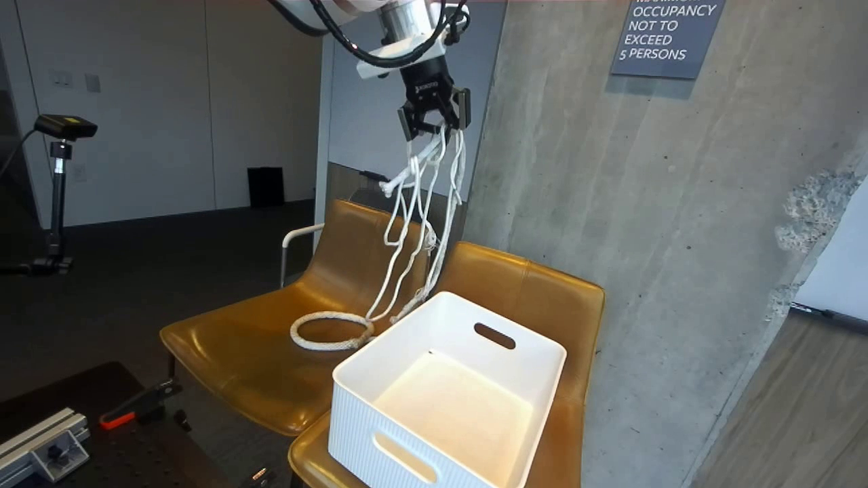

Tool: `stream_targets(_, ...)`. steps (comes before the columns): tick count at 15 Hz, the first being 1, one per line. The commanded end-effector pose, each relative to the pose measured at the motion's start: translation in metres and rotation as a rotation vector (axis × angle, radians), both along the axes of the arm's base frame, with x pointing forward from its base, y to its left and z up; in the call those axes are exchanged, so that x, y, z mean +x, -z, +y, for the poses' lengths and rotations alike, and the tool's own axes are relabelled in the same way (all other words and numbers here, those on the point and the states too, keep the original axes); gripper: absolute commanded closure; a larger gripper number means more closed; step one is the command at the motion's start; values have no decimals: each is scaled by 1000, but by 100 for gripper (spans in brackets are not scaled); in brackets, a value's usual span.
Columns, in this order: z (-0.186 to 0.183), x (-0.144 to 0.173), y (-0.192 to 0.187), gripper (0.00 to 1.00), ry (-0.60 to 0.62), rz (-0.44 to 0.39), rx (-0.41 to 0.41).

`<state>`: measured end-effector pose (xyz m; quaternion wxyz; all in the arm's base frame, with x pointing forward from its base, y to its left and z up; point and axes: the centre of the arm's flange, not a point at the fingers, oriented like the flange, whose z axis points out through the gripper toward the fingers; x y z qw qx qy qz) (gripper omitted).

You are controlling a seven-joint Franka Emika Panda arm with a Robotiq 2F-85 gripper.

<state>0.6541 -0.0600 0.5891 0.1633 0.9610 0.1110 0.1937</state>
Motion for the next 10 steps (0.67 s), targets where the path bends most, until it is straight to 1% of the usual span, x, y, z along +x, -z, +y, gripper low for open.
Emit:
stream_targets(1,-58,-19,-83,100,20,-43,-65)
stream_targets(4,-118,-39,-145,100,45,-69,-111)
stream_targets(7,-186,-59,-190,100,57,-65,-152)
stream_targets(8,-207,-62,-191,100,56,-55,-152)
stream_targets(10,-234,-70,-179,100,49,-38,-142)
